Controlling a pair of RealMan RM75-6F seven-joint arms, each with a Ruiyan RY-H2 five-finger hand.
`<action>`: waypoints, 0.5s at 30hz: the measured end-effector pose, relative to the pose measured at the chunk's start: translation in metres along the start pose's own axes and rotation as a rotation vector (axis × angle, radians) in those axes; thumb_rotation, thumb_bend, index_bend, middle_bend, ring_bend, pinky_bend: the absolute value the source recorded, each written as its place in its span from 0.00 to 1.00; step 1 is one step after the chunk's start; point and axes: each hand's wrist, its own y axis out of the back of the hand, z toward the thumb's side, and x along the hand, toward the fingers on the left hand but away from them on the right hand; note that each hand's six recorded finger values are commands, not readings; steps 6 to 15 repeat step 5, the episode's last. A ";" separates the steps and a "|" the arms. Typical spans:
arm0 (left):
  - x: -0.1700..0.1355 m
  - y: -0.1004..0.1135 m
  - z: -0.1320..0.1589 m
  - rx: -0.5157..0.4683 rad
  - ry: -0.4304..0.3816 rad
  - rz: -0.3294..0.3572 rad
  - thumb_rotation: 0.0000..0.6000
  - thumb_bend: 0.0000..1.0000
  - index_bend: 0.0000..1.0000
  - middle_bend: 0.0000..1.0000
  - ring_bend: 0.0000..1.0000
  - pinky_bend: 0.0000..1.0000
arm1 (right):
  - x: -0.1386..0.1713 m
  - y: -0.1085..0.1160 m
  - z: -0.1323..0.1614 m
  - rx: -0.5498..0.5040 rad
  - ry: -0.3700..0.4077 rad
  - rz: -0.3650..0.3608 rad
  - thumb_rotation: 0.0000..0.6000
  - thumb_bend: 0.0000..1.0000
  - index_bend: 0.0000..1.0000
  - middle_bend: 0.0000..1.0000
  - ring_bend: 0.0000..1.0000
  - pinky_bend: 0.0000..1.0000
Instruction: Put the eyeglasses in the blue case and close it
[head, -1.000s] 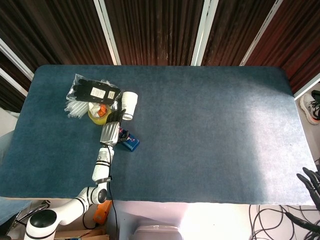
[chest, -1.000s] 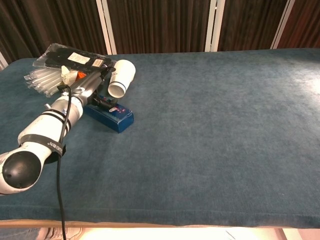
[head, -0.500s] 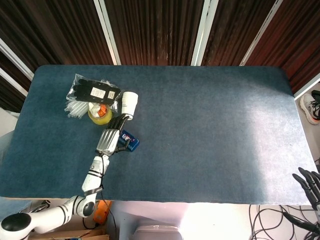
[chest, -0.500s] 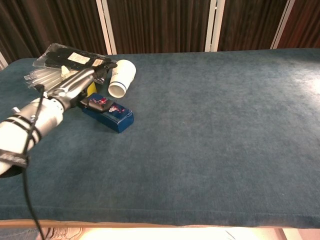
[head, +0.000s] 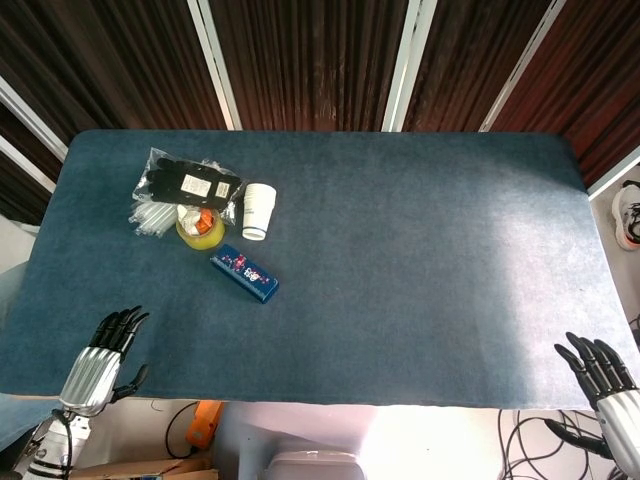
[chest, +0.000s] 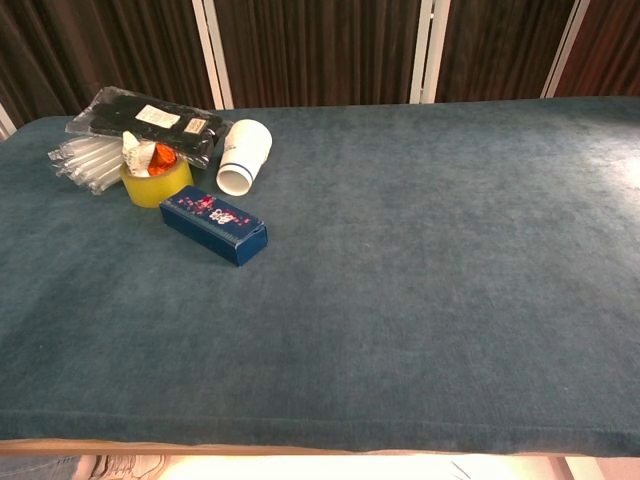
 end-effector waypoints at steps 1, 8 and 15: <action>-0.002 0.003 -0.002 0.001 -0.005 0.019 1.00 0.37 0.00 0.00 0.00 0.06 | -0.001 -0.001 0.001 0.003 -0.002 0.000 1.00 0.12 0.00 0.00 0.00 0.00; -0.005 0.006 -0.005 0.014 -0.002 0.055 1.00 0.37 0.00 0.00 0.00 0.06 | -0.002 -0.003 0.002 0.012 -0.008 0.004 1.00 0.12 0.00 0.00 0.00 0.00; -0.005 0.006 -0.005 0.014 -0.002 0.055 1.00 0.37 0.00 0.00 0.00 0.06 | -0.002 -0.003 0.002 0.012 -0.008 0.004 1.00 0.12 0.00 0.00 0.00 0.00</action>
